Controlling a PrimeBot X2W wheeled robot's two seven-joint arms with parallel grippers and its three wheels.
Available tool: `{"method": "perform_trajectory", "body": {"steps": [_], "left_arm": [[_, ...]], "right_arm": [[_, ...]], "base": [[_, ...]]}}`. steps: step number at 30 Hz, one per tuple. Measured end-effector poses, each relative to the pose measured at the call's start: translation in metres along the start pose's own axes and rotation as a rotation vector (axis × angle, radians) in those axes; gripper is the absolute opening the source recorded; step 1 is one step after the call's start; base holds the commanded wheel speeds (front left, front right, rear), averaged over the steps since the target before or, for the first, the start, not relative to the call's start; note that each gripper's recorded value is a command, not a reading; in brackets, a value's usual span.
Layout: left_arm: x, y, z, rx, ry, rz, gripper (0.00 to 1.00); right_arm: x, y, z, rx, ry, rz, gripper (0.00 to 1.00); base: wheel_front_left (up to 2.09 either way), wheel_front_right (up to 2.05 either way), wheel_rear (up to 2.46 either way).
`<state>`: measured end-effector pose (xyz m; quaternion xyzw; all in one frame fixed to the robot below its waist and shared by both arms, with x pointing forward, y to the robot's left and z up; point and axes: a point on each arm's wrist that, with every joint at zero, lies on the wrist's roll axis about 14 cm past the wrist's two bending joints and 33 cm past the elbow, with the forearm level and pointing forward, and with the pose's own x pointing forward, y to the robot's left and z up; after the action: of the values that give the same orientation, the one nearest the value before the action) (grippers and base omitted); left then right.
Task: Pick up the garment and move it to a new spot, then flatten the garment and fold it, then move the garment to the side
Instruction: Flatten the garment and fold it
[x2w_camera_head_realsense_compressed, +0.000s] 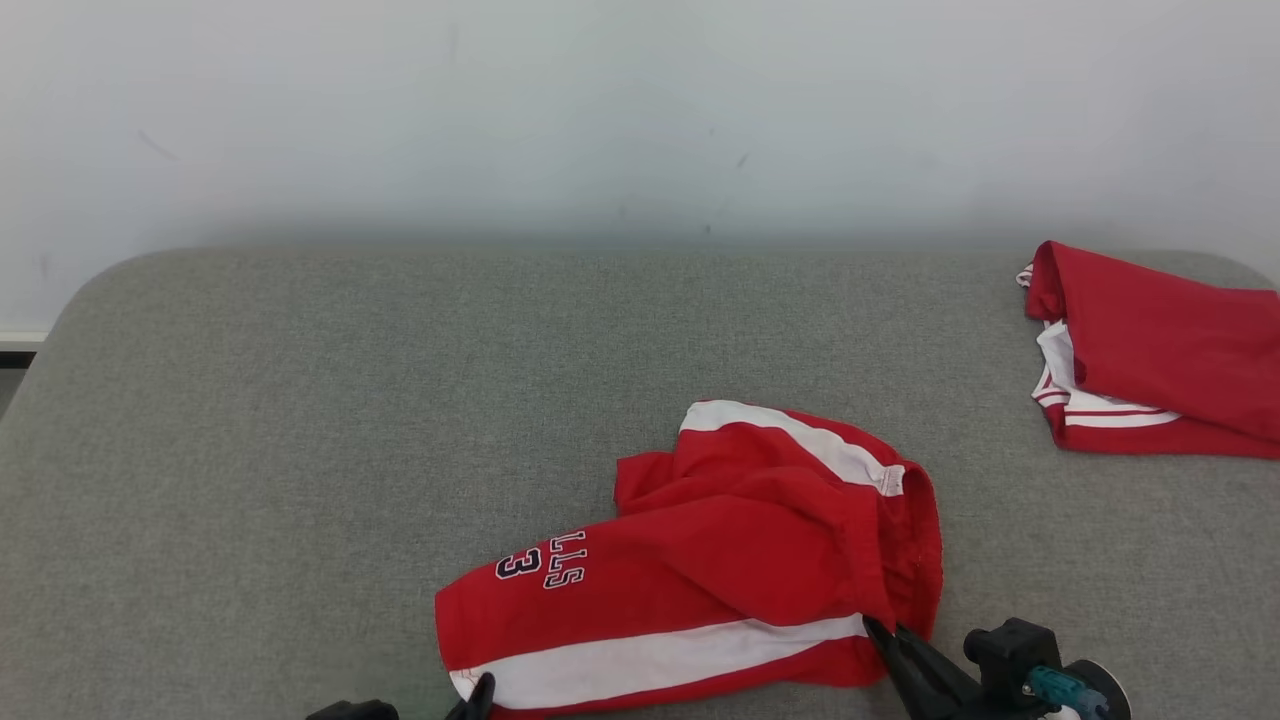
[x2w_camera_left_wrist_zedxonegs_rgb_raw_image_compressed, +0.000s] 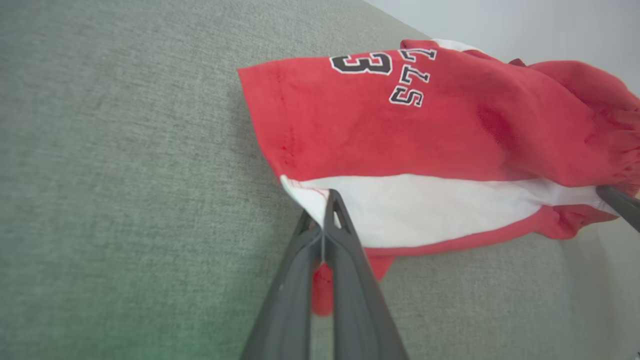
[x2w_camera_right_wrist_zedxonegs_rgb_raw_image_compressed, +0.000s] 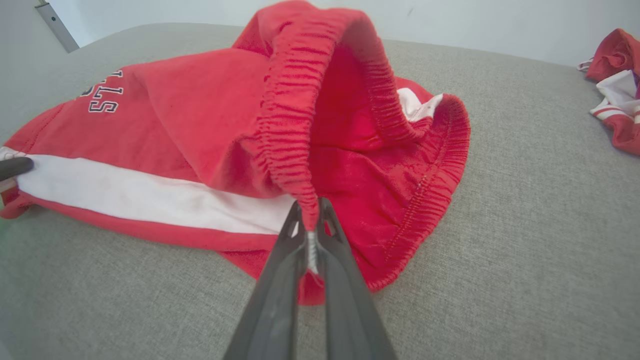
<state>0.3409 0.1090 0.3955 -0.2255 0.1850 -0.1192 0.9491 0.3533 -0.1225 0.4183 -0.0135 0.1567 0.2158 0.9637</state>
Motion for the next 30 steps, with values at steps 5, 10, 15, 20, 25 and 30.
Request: {"method": "perform_trajectory", "body": {"steps": [5, 10, 15, 20, 25, 30], "left_arm": [[-0.002, 0.004, 0.017, 0.022, -0.044, -0.013, 0.0], [-0.001, 0.002, 0.042, 0.044, -0.107, -0.041, 0.0], [0.015, -0.017, 0.097, 0.144, -0.213, -0.129, 0.0], [0.034, -0.036, 0.151, 0.284, -0.26, -0.203, 0.0], [0.066, -0.075, 0.256, 0.4, -0.386, -0.298, 0.0], [0.096, -0.093, 0.326, 0.416, -0.463, -0.333, 0.0]], "right_arm": [[0.0, 0.002, 0.011, 0.047, -0.03, 0.016, 0.0], [0.002, 0.006, 0.026, 0.102, -0.061, 0.037, 0.0], [0.012, 0.001, 0.066, 0.108, -0.134, 0.065, 0.0], [0.027, -0.008, 0.11, 0.092, -0.207, 0.086, 0.0], [0.059, -0.032, 0.191, 0.145, -0.337, 0.104, 0.0], [0.094, -0.059, 0.253, 0.217, -0.421, 0.108, 0.0]], "base": [[0.0, 0.0, 0.0], [0.0, 0.0, 0.0], [0.0, 0.0, 0.0], [0.0, 0.0, 0.0], [0.0, 0.0, 0.0], [0.0, 0.0, 0.0]]}}
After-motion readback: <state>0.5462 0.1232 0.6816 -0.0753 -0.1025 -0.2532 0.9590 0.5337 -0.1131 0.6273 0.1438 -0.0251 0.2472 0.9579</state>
